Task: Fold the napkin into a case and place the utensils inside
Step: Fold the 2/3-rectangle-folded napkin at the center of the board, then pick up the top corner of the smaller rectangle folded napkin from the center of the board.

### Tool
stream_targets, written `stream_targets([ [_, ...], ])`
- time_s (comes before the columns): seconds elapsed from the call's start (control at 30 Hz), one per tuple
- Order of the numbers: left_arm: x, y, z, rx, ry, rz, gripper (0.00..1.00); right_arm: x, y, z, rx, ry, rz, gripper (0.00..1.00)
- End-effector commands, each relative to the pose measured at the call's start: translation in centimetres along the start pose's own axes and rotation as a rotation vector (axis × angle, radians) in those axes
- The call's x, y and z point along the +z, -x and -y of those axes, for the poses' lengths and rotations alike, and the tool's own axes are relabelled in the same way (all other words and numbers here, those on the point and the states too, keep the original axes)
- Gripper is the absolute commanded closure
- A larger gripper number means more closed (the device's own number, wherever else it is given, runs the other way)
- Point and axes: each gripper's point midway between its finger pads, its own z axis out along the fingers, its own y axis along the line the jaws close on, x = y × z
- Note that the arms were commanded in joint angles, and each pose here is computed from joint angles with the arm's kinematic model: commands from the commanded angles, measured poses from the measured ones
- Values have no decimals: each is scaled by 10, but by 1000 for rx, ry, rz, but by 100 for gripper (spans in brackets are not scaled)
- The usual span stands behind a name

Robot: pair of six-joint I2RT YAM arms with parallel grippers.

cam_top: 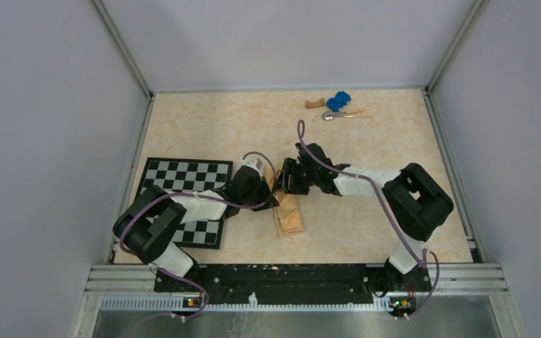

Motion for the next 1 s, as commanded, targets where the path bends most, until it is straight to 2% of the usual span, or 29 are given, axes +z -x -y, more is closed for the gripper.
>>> stream_targets([
  [0.0,0,-29,-40,-1,121,-68,84,-33,34,-12,-86,60,73,41],
  [0.3,-1,-28,-34,-3,92,-69,85,-37,59,4,-87,2,102,36],
  [0.43,-3,-29,-35,3,91,-67,86,-42,65,15,-51,49,130,32],
  [0.63,-2,-30,-33,-4,77,-72,86,-36,63,15,-62,132,96,32],
  [0.97,-2,-31,-28,-9,52,-77,88,-18,62,20,-47,150,87,48],
])
